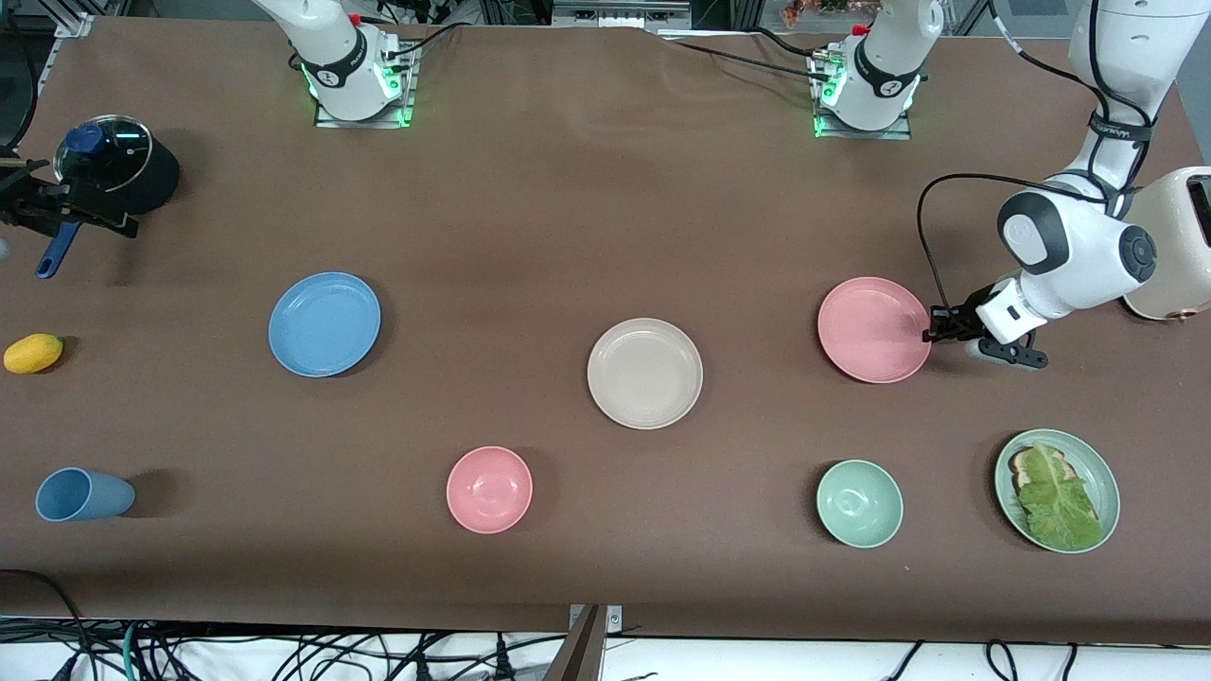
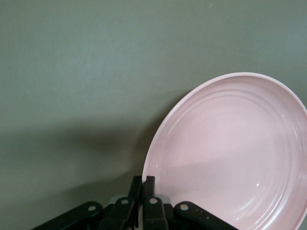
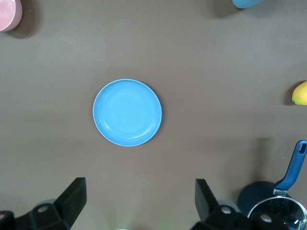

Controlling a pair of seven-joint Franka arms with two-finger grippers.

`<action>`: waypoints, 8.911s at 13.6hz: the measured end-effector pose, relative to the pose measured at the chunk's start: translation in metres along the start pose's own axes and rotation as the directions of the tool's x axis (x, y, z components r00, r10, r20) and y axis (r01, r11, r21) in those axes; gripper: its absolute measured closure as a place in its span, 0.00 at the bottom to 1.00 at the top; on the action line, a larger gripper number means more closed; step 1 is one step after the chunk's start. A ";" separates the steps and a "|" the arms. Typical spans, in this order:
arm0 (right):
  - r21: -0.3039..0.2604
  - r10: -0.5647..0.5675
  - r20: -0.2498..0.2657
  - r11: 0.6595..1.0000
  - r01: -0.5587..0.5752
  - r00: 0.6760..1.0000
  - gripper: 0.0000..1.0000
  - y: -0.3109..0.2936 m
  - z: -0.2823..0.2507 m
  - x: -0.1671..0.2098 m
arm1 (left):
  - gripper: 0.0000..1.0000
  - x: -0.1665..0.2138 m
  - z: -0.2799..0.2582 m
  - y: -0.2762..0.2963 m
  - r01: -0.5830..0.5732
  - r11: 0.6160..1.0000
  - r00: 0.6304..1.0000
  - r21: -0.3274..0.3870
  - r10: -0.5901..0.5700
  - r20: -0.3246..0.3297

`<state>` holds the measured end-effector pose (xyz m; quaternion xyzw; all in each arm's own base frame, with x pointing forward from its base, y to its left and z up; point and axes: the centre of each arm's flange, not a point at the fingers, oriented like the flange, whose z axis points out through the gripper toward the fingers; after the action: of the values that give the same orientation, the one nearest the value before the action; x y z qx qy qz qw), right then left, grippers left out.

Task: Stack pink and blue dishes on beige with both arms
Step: 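Lower the left gripper and pinch the pink plate's rim, then slide the pink plate with the left gripper onto the beige plate, then release the pink plate while the right gripper reaches the blue plate, then grip the blue plate's rim with the right gripper while the left retracts, then slide the blue plate with the right gripper onto the pink plate, then open the right gripper and release the blue plate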

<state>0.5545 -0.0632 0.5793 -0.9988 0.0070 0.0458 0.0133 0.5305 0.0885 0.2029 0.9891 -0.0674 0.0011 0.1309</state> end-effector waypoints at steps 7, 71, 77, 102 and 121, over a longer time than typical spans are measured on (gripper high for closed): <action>0.000 0.000 0.002 1.000 0.000 1.000 0.00 0.000 0.000 0.000 | 0.95 0.038 -0.017 0.072 0.025 0.999 1.000 -0.022 -0.025 0.004; 0.242 0.143 0.064 0.958 -0.154 0.988 0.62 0.067 0.394 0.010 | 0.01 0.146 -0.116 0.080 -0.098 0.976 0.993 0.193 0.083 0.084; 0.244 0.138 0.062 0.958 -0.149 0.989 0.96 0.067 0.395 0.013 | 0.01 0.146 -0.178 0.074 -0.093 0.984 0.988 0.151 0.072 0.135; 0.323 0.194 0.055 0.925 -0.201 0.980 0.96 -0.454 0.333 0.070 | 0.00 0.038 -0.393 0.156 0.154 0.986 0.982 0.068 -0.161 0.101; 0.192 0.052 -0.099 0.981 -0.033 0.994 0.26 -0.480 0.342 0.068 | 0.00 0.023 -0.367 0.202 0.162 0.964 0.951 0.210 -0.210 0.227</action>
<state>0.5979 0.4253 0.2455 -0.9936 0.0334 -0.0068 0.1073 0.5323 -0.0123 0.6104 0.9914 0.0111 -0.1280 0.0264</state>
